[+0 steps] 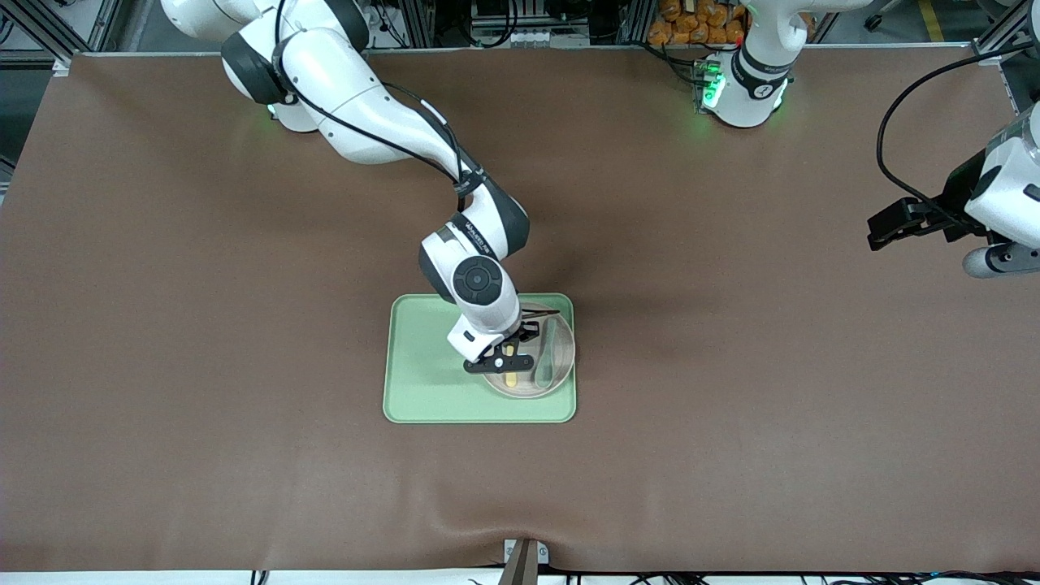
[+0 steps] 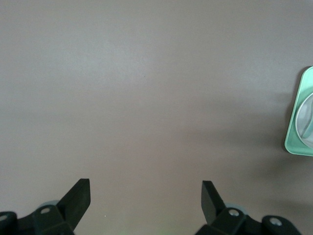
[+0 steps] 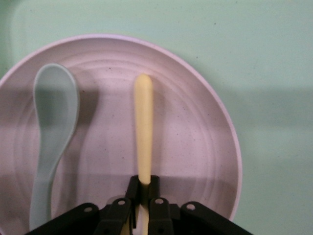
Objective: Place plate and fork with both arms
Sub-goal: 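Lower the right gripper and grasp the yellow fork handle, then lift the fork with the right gripper and move it beside the plate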
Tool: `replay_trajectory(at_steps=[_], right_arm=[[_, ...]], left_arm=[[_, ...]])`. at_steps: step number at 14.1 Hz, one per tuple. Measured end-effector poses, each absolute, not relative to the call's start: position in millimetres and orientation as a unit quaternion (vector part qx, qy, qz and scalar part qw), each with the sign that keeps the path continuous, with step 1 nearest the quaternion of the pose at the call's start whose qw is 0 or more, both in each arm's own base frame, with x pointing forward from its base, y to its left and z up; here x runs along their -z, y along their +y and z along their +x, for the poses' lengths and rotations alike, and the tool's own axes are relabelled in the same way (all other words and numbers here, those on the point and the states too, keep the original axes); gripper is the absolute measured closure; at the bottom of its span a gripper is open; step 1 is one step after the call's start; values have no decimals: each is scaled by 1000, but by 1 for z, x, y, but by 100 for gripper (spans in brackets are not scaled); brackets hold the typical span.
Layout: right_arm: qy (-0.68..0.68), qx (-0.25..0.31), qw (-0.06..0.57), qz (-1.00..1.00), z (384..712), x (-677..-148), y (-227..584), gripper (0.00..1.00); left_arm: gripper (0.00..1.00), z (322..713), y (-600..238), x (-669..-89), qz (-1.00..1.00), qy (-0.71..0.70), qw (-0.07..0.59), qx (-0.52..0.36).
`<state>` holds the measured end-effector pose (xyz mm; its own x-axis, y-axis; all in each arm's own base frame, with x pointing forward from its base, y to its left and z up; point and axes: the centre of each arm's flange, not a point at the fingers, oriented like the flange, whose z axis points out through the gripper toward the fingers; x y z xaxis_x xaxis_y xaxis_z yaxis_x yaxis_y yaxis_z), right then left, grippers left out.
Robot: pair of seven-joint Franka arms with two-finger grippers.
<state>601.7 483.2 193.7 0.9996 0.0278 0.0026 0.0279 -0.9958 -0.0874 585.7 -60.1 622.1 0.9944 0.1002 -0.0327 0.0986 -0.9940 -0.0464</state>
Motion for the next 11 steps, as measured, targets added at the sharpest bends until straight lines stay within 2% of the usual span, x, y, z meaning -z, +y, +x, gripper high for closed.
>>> replay_trajectory(at_steps=[7, 11], right_arm=[[-2, -9, 39, -999, 610, -208, 478, 92], [53, -16, 86, -995, 640, -238, 450, 92]], left_arm=[[0, 586, -56, -621, -998, -53, 23, -19], [0, 586, -56, -620, -998, -53, 23, -20]])
